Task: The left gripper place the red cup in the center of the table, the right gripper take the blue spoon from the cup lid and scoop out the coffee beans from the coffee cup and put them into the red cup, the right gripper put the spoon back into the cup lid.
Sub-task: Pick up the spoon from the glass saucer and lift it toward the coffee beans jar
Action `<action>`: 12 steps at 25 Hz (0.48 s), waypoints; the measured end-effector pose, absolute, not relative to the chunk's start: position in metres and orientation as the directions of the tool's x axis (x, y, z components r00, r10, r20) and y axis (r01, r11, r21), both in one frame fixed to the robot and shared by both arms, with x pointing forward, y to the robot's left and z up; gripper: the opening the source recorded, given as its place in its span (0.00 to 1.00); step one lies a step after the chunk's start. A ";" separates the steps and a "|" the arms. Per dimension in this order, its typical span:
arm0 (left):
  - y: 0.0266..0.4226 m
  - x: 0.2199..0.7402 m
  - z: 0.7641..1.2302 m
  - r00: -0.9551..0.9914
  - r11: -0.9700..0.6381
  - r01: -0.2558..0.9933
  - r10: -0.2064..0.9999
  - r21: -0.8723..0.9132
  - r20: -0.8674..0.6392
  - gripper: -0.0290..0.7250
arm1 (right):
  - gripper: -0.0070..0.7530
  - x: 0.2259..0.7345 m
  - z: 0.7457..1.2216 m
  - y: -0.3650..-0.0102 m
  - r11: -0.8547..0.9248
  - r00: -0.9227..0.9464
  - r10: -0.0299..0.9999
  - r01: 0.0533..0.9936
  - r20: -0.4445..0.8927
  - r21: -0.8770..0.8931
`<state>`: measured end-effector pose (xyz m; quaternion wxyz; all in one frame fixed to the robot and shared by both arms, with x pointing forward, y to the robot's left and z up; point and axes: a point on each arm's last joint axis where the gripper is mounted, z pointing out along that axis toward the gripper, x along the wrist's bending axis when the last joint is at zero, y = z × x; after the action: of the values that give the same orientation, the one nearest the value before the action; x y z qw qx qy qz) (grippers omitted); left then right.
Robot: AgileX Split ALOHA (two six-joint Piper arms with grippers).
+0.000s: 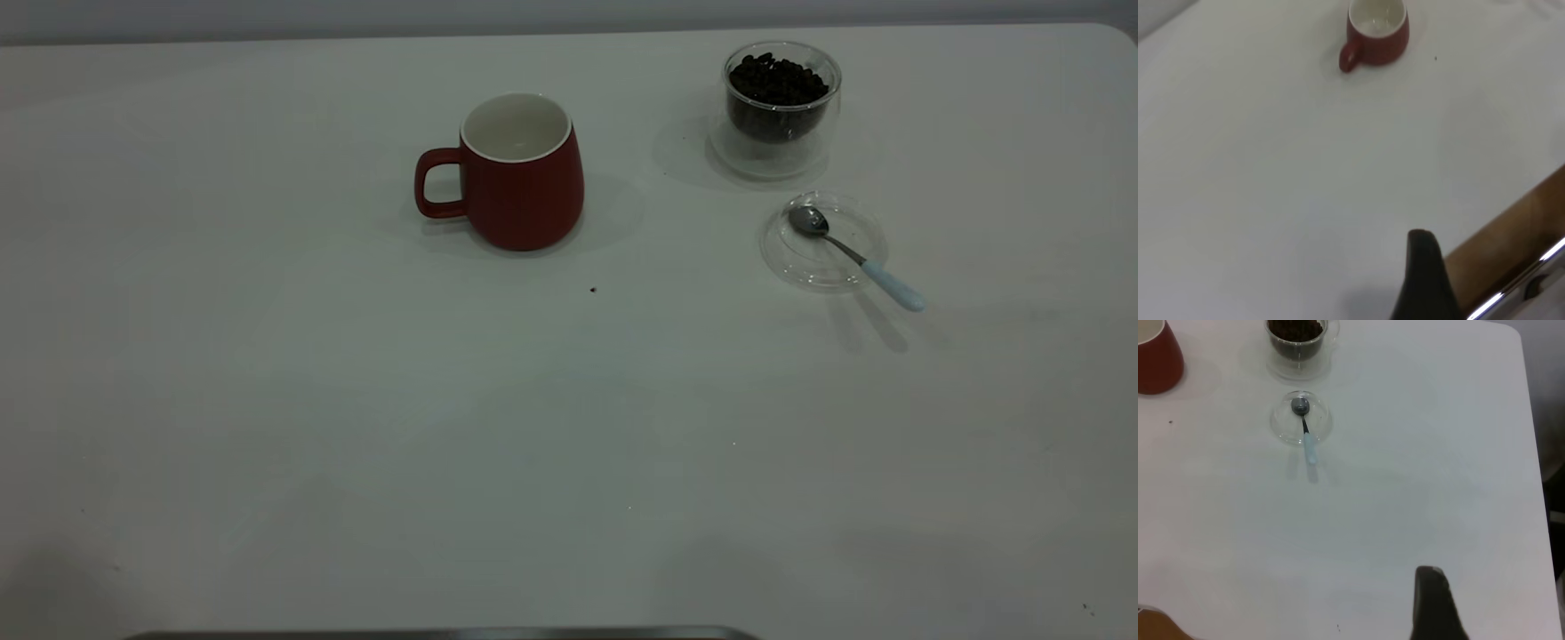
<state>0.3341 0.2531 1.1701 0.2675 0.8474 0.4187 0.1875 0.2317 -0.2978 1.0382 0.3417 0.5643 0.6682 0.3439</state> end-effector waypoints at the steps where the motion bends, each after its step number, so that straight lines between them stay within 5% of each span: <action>1: 0.259 0.322 1.164 0.569 -0.491 0.610 0.818 0.622 0.087 0.82 | 0.66 0.232 1.038 -0.298 0.126 -0.130 0.989 0.519 -0.068 0.845; 12: 0.302 0.247 1.081 0.350 -0.251 0.659 0.937 0.709 0.006 0.82 | 0.66 0.232 1.038 -0.298 0.126 -0.130 0.989 0.519 -0.068 0.845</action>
<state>0.2468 0.3020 1.0815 0.3142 0.7592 0.5254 0.2211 0.2317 -0.2978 1.0382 0.3417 0.5643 0.6682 0.3439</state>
